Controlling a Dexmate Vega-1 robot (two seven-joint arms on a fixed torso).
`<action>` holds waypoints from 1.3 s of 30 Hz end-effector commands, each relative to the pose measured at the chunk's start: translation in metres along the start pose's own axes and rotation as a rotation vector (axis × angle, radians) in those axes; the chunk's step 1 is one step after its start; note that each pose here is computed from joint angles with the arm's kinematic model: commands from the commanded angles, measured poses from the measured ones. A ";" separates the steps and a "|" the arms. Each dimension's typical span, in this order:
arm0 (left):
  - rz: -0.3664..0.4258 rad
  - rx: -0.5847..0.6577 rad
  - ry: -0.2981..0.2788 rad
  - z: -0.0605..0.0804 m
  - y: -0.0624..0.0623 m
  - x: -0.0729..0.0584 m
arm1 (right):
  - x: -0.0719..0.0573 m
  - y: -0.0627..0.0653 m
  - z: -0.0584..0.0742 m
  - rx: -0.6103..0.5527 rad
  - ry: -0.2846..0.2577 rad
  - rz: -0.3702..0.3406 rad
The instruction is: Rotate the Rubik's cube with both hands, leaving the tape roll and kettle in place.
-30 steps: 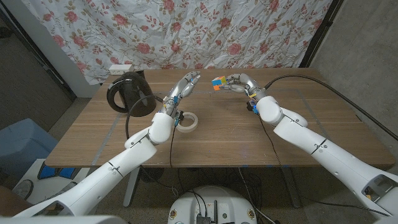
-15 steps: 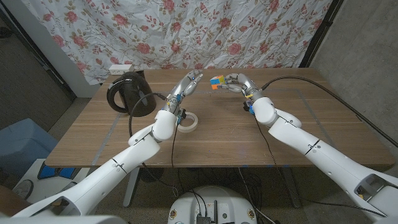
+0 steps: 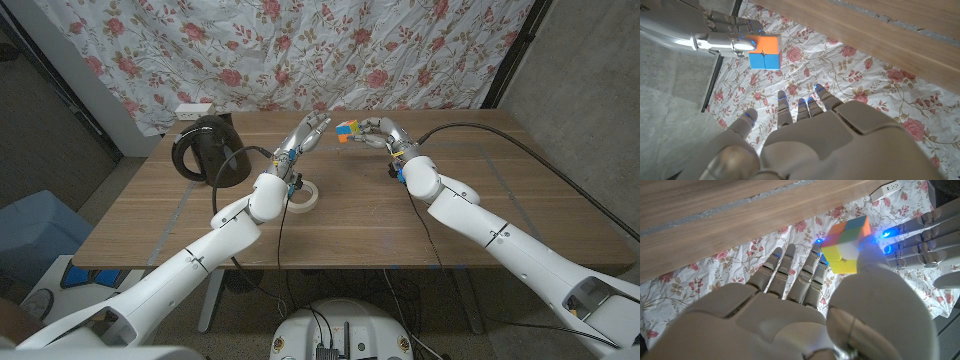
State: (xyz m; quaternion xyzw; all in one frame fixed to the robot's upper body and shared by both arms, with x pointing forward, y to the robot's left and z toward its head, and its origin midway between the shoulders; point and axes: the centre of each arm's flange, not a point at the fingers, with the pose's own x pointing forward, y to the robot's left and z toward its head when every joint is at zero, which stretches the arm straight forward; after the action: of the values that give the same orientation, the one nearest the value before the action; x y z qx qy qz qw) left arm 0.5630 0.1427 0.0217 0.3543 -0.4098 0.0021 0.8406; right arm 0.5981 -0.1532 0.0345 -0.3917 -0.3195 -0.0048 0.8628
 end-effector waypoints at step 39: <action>-0.111 -0.037 -0.001 0.002 -0.014 0.017 | 0.012 0.001 0.000 -0.005 -0.009 -0.030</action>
State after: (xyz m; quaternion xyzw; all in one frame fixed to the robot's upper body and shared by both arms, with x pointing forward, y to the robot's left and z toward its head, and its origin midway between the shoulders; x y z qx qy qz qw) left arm 0.5784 0.1295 0.0290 0.3627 -0.3914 -0.0504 0.8442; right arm 0.6051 -0.1488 0.0397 -0.3931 -0.3311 -0.0106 0.8577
